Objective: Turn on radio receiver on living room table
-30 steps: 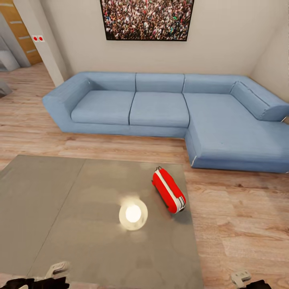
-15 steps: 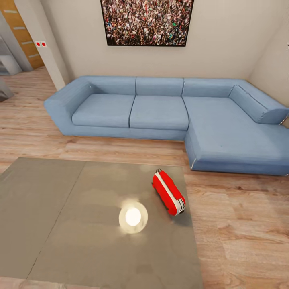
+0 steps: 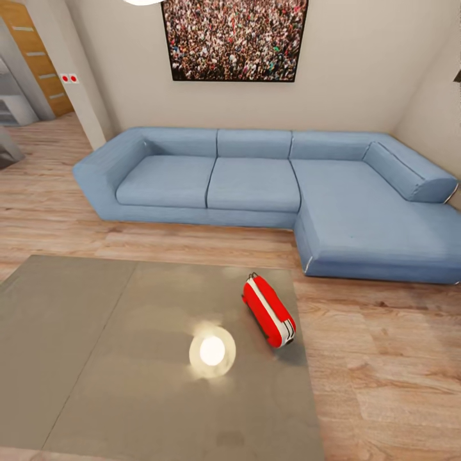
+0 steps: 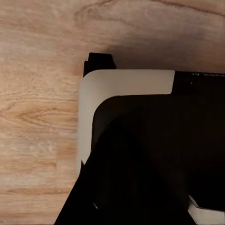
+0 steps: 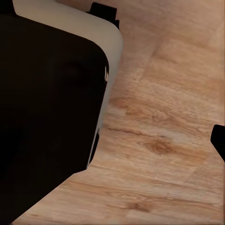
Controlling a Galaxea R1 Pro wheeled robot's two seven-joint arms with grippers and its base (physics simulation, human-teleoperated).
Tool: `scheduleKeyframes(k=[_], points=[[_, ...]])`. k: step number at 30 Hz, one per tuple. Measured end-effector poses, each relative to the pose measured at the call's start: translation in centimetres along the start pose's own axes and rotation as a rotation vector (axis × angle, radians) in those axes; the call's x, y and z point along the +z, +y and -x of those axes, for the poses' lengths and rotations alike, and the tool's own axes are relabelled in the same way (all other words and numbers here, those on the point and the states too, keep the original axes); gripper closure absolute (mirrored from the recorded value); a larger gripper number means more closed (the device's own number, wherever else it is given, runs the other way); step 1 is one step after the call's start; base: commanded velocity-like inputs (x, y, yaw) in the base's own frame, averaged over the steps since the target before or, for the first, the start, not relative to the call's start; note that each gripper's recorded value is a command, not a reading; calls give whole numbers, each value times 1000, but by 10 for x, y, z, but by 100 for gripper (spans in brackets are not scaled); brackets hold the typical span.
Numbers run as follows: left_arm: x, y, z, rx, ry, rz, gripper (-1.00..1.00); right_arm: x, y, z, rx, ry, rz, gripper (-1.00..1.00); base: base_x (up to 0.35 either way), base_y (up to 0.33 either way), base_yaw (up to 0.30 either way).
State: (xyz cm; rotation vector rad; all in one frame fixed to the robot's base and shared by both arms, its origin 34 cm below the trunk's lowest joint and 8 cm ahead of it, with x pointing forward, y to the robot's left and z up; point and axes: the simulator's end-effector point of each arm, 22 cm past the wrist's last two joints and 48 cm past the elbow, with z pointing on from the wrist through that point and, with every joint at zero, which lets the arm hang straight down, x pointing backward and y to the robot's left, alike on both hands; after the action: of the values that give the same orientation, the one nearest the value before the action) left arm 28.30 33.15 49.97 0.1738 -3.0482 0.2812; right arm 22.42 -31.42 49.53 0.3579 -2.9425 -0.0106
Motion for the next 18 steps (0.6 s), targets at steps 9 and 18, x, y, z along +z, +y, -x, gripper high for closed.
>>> scheduleKeyframes(k=[9,18], points=[[6,-14,-13,63,-6,9,100,6,71,-10,-4,9,41,-100,0,0,0],[10,-38,-21,65,-4,-21,100,5,123,-19,-11,13,108,-100,0,0,0]])
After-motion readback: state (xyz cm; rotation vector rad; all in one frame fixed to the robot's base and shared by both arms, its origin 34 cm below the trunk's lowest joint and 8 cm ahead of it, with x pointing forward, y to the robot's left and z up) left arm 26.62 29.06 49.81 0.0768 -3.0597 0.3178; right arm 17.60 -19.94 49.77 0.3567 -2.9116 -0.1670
